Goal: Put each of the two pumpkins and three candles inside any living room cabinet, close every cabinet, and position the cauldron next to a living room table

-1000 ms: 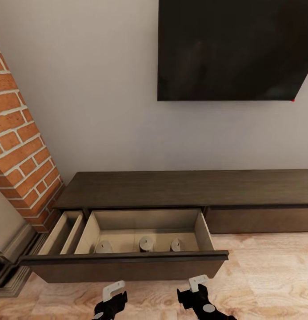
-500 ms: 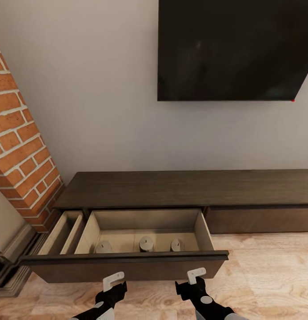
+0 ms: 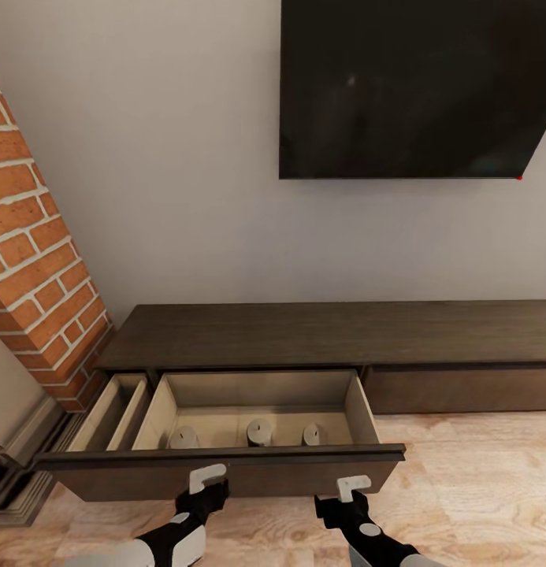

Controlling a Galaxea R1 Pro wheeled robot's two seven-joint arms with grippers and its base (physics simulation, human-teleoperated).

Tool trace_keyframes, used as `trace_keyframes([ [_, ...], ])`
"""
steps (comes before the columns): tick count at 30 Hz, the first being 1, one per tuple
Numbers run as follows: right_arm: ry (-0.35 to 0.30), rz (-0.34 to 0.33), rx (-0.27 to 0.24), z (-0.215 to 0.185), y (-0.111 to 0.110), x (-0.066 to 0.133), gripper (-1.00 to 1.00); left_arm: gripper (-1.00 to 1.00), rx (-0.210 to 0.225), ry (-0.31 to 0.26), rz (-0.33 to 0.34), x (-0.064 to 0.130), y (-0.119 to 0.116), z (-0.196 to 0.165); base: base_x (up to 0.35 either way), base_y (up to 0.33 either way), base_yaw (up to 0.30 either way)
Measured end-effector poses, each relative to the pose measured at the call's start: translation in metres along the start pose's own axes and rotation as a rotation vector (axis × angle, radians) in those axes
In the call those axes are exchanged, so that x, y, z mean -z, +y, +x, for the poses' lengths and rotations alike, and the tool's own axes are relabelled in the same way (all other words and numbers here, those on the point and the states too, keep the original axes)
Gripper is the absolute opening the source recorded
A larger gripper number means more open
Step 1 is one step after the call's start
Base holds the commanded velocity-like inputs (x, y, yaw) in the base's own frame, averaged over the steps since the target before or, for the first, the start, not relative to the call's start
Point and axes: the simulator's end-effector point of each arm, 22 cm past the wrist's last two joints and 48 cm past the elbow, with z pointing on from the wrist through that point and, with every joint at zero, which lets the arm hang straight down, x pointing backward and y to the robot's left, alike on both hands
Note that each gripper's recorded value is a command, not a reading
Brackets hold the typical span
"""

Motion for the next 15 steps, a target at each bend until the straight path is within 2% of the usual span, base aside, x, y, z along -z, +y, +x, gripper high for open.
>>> trace_keyframes([
  [1,0.0,0.002,-0.006,0.0,-0.0005,0.0,1.0,1.0,-0.03,-0.006,0.008,-0.0005,-0.0022,-0.0031,0.0,0.0,0.0],
  [2,0.0,-0.002,-0.014,-0.0006,0.0025,0.0,1.0,1.0,-0.094,-0.019,0.026,-0.001,-0.0075,-0.0086,0.0,0.0,0.0],
  [6,0.0,-0.002,-0.016,-0.0004,0.0031,0.0,1.0,1.0,-0.11,-0.024,0.037,-0.0008,-0.0114,-0.0096,0.0,0.0,0.0],
  [15,-0.001,-0.004,-0.016,-0.0011,0.0041,0.0,1.0,1.0,-0.112,-0.023,0.038,-0.0007,-0.0115,-0.0091,0.0,0.0,0.0],
])
